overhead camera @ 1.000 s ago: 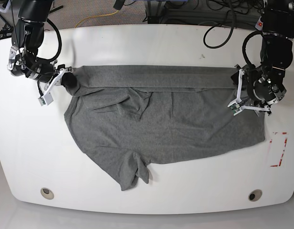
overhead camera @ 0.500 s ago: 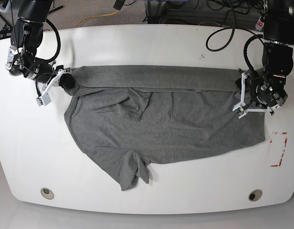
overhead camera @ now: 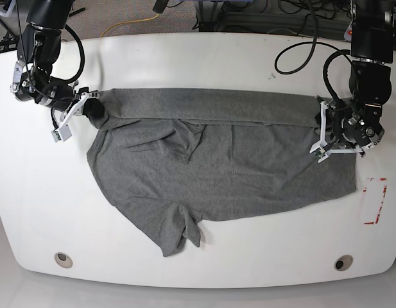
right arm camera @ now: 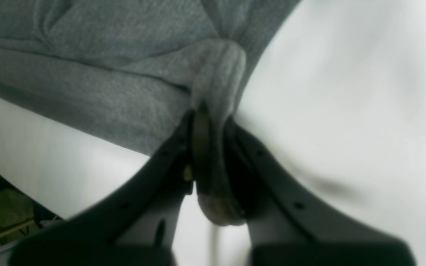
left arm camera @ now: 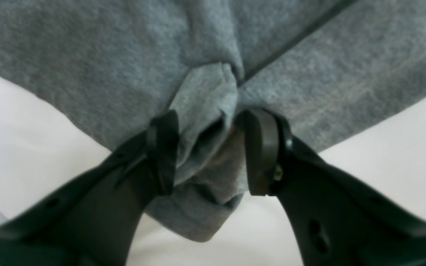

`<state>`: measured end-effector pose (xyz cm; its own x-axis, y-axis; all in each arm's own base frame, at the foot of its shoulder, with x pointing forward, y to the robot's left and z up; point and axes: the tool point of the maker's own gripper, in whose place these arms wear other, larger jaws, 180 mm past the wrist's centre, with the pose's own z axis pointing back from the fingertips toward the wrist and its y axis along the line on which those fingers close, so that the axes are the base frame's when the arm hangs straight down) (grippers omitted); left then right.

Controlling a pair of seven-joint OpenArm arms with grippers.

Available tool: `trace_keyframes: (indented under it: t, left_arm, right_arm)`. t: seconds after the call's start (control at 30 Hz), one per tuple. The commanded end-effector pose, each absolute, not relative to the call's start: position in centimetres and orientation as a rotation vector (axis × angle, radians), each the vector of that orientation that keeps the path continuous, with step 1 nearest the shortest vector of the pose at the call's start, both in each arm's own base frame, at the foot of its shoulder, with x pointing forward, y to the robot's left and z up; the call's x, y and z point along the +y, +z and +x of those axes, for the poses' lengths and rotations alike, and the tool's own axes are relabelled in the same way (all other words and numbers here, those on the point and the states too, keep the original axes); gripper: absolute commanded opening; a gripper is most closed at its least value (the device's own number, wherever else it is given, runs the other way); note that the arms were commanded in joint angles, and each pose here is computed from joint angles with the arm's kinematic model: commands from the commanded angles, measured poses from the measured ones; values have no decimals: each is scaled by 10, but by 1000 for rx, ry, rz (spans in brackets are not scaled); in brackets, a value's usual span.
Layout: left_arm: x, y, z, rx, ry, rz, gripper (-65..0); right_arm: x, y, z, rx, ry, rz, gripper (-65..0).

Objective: Fold the T-shirt properly
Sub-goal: 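Release the left gripper and regrasp the shirt edge nearer the middle, then pull the shirt edge with the left gripper away from the right gripper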

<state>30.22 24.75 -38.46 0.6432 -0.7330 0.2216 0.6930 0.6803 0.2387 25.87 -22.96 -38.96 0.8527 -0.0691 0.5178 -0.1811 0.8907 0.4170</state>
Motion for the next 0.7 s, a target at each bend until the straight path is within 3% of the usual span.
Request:
trace_keyframes:
  t: [0.0, 0.17, 0.67]
  left_arm:
    - [257, -370, 313, -345, -801, 171, -381]
    - [265, -364, 317, -374, -750, 170, -278]
    - [263, -362, 321, -386, -740, 165, -287]
  right_arm:
    - [-234, -375, 269, -603, 79, 467, -629]
    - [-234, -375, 269, -603, 79, 467, -629]
    - [-234, -376, 269, -603, 79, 469, -629]
